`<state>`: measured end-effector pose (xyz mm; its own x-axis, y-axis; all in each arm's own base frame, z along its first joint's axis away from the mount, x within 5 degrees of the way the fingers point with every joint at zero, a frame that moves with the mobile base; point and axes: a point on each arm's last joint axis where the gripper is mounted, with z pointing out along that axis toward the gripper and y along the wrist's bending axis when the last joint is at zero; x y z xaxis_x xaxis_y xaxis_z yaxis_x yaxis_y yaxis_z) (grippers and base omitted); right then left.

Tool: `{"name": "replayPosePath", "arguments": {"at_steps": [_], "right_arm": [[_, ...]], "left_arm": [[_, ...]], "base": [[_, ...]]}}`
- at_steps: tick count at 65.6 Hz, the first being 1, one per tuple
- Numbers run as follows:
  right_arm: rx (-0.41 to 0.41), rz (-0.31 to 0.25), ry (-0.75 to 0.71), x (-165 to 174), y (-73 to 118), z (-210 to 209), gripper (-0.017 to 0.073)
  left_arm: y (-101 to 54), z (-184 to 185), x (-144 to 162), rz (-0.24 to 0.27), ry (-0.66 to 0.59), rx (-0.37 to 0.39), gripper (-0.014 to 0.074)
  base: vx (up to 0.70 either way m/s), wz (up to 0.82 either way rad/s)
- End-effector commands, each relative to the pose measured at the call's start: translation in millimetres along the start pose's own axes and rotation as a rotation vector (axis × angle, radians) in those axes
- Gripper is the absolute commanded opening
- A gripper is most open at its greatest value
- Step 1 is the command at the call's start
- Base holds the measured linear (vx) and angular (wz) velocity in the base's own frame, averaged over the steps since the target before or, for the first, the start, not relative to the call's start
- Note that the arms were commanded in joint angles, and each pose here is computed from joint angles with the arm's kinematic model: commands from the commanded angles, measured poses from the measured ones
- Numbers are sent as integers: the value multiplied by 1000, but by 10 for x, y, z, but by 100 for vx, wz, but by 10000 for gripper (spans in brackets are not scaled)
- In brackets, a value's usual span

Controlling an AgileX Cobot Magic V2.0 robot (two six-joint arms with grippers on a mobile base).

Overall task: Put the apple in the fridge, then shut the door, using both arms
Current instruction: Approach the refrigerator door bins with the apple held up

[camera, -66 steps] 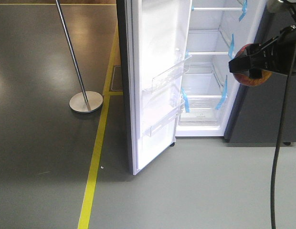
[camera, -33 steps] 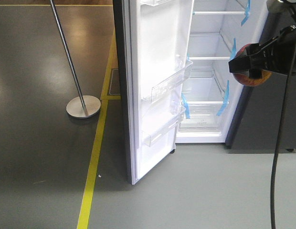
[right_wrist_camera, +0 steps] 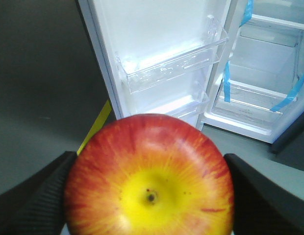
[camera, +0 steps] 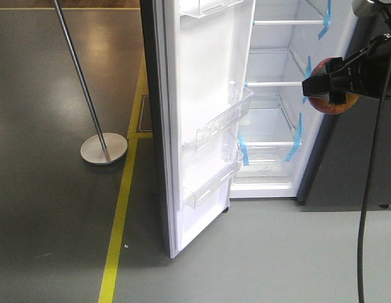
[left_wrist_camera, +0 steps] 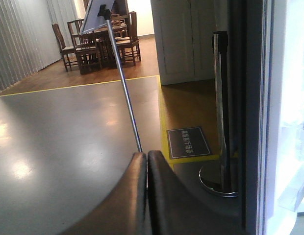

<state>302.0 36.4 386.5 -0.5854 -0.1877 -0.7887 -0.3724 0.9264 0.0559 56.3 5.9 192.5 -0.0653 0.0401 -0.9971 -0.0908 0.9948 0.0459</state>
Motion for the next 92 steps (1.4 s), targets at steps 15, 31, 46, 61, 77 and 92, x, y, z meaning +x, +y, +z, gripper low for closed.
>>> {"name": "replayPosePath", "arguments": {"at_steps": [15, 31, 46, 61, 77, 92], "right_arm": [[27, -8, -123, -157, 17, -201, 115], [27, -8, -123, -157, 17, -201, 115], [27, -8, -123, -157, 17, -201, 115], [27, -8, -123, -157, 17, -201, 115], [27, -8, -123, -157, 17, -201, 115], [27, -8, -123, -157, 17, -201, 115]], "left_arm": [[-8, -5, -21, -6, -70, 6, -8], [-8, -5, -21, -6, -70, 6, -8], [-8, -5, -21, -6, -70, 6, -8], [-8, -5, -21, -6, -70, 6, -8], [-8, -5, -21, -6, -70, 6, -8], [-8, -5, -21, -6, -70, 6, -8]], "base": [[12, -4], [11, -3], [11, -1], [12, 3], [13, 5], [13, 4]]}}
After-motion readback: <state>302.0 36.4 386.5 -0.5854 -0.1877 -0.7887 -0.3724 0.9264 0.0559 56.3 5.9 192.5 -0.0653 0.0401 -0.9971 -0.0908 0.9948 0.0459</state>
